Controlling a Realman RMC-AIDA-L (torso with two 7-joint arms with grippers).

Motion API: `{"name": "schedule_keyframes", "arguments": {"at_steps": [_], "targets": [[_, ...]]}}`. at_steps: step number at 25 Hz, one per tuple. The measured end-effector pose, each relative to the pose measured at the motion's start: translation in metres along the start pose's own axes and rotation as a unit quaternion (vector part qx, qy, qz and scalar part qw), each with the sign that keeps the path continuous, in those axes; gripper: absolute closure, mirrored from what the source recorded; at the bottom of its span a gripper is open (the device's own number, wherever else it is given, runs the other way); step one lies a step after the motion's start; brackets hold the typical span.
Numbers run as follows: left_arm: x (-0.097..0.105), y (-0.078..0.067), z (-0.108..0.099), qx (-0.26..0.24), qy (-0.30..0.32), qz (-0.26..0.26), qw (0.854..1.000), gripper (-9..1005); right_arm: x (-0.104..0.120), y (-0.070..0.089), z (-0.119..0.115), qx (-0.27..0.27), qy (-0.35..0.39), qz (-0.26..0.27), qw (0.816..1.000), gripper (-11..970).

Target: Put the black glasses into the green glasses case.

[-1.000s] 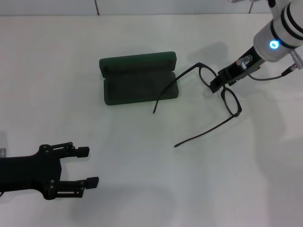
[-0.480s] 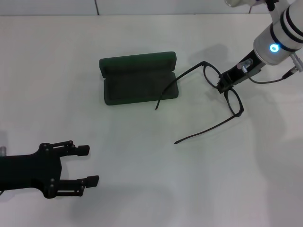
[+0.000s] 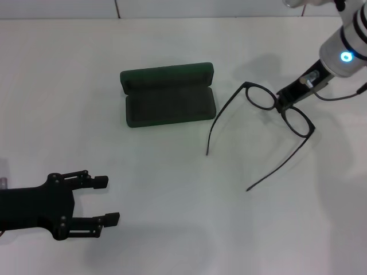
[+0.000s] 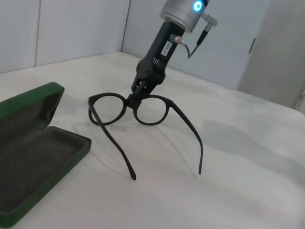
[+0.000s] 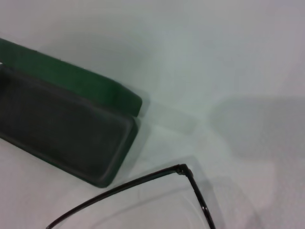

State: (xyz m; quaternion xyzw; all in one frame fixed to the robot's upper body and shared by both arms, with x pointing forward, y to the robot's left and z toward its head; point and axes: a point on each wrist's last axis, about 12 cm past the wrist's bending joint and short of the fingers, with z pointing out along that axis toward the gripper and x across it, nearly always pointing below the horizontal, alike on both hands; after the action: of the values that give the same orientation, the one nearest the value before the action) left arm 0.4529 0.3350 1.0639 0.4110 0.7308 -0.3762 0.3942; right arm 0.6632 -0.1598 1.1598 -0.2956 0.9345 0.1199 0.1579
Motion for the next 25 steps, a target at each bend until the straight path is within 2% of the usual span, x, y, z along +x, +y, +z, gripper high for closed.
{"name": "schedule_keyframes", "arguments": {"at_steps": [7,25], "targets": [[-0.0004,0.0003,0.0,-0.001,-0.001,-0.001,1.0,167,0.0032,0.0015,-0.002,-0.003,0.011,-0.023,1.0,890],[-0.0011,0.0004,0.0006,-0.001,-0.005,-0.006,1.0,168,0.007,0.0029,-0.0106,-0.007,0.011,-0.041,0.999,891]]}}
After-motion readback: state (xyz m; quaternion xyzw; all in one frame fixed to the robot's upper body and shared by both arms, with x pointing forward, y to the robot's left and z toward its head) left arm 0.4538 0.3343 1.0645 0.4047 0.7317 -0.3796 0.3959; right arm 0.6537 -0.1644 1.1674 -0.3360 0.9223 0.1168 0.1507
